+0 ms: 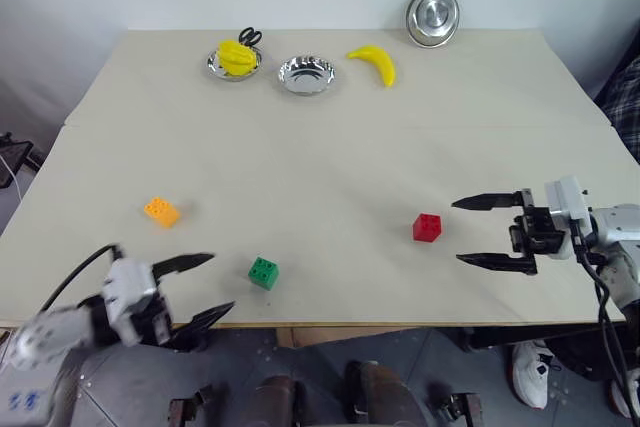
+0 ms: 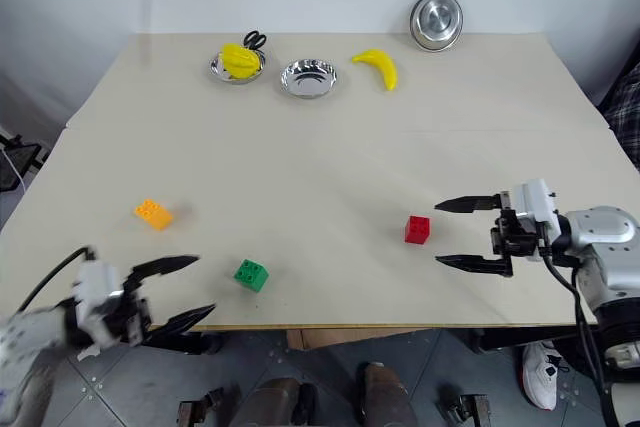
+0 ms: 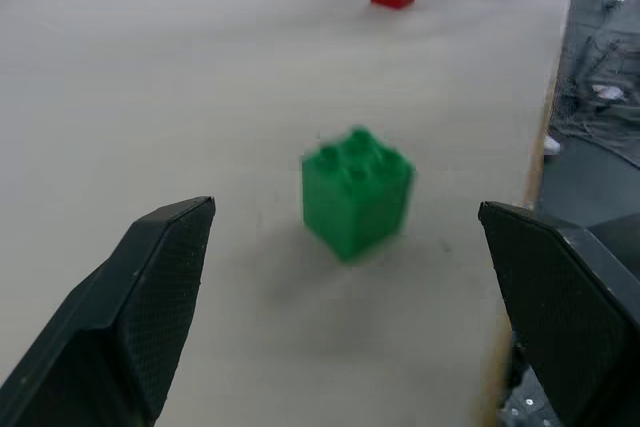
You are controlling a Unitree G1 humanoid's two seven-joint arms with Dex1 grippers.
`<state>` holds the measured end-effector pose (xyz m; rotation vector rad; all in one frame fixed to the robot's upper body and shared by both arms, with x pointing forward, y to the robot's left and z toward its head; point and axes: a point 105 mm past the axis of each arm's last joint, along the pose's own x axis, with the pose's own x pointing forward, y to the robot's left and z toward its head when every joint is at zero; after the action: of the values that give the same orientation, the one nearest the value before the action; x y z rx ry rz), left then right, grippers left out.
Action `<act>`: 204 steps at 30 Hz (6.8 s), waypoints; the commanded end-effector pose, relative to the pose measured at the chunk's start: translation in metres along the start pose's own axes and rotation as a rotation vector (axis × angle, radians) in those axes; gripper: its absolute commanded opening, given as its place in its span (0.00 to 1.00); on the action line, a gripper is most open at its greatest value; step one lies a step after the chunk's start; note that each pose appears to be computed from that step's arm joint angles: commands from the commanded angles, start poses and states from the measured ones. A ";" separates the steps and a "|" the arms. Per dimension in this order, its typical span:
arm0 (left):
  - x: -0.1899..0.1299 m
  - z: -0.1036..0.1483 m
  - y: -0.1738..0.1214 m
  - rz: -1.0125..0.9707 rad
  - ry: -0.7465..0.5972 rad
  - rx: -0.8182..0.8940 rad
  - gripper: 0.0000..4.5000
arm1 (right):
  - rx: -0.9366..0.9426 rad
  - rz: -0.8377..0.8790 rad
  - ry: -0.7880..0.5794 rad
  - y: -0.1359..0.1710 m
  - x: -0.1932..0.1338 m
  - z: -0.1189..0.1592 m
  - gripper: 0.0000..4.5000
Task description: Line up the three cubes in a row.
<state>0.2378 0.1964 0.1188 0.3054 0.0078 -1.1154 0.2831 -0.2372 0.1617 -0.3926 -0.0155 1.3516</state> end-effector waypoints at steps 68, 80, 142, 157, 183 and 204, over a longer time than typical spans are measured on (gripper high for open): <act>0.249 0.037 0.026 -0.485 0.085 0.068 0.35 | 0.040 -0.465 0.049 0.069 -0.057 -0.010 1.00; 0.207 0.066 0.061 -0.436 -0.103 0.117 0.99 | 0.016 -0.406 -0.048 0.044 -0.033 0.001 1.00; -0.085 -0.041 0.125 0.648 0.124 -0.225 0.79 | -0.016 -0.236 -0.214 0.023 0.034 0.014 1.00; -0.006 0.015 0.110 0.196 0.005 0.003 0.33 | 0.020 -0.340 -0.243 0.050 0.014 -0.009 1.00; 0.164 0.013 0.073 -0.457 0.158 0.124 0.33 | 0.087 -0.505 -0.157 0.081 -0.037 -0.007 1.00; 0.148 0.016 0.083 -0.419 0.121 0.117 0.95 | 0.097 -0.458 -0.178 0.070 -0.025 -0.014 1.00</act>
<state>0.3719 0.0856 0.1207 0.4752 0.1711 -1.5427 0.2145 -0.2527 0.1305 -0.1635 -0.1612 0.9195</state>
